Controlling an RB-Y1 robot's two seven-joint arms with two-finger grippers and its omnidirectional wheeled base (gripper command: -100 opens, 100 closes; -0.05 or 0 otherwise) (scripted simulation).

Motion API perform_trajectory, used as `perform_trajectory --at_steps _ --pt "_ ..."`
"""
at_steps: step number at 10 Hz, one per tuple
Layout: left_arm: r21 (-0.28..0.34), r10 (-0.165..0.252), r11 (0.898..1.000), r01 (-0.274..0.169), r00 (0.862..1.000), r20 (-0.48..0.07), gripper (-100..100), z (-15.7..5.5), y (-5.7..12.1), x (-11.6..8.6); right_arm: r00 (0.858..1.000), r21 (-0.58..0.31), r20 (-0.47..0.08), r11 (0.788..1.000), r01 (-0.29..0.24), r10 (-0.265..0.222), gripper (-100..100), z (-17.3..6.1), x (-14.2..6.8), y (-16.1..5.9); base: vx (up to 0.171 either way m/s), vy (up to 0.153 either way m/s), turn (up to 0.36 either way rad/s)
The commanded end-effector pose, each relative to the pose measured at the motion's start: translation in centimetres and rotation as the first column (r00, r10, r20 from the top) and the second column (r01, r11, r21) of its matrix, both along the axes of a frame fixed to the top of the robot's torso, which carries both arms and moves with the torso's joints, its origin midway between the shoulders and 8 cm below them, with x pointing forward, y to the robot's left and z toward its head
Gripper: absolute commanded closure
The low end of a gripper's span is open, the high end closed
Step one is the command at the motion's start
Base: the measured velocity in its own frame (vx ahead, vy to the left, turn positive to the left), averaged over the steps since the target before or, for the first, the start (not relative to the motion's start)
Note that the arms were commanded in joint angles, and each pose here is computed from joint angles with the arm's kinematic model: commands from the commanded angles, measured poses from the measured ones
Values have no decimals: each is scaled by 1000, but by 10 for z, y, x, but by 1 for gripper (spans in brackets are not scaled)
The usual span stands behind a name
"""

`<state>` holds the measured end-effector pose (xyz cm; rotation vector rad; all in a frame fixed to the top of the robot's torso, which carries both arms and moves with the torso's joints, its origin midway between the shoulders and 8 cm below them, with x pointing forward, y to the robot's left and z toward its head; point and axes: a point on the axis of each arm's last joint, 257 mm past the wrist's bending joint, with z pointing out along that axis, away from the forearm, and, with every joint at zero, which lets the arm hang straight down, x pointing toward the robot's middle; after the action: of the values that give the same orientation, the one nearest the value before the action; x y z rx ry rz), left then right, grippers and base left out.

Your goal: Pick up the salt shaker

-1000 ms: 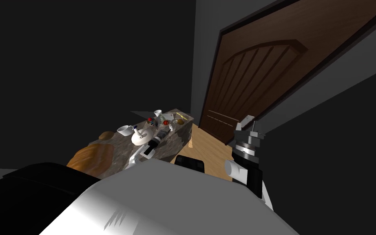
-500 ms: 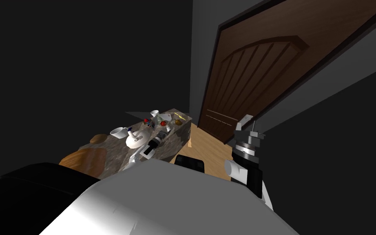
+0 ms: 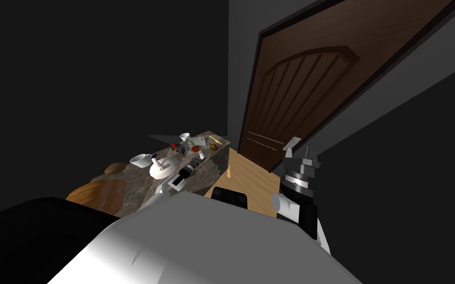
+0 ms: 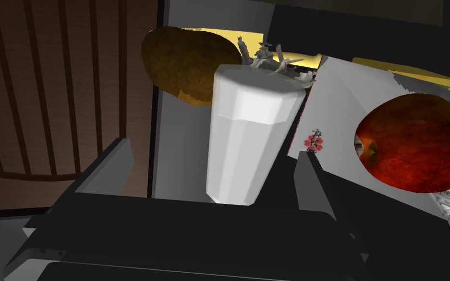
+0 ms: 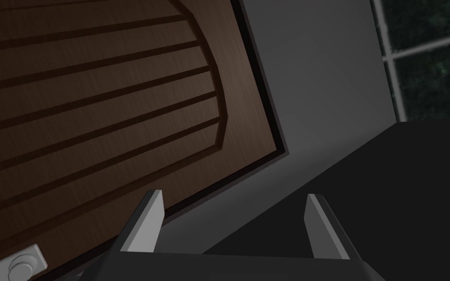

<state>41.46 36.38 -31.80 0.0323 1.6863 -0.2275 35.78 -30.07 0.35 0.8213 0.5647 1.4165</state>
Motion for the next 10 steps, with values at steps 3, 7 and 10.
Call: perform_trajectory --at_steps 3,7,10 --pt "6 -11 1000 11 1000 -7 -100 -6 16 3 1000 0 0 1000 0 0 0 0 0 0 -17 -44 -42" --pt "-22 20 1000 -21 1000 -16 -100 -10 39 4 1000 0 0 1000 0 0 0 0 0 0 -18 -42 -51" --pt "-19 37 999 -38 999 -16 -100 -10 58 6 1000 0 0 1000 0 0 0 0 0 0 -20 -41 -44"
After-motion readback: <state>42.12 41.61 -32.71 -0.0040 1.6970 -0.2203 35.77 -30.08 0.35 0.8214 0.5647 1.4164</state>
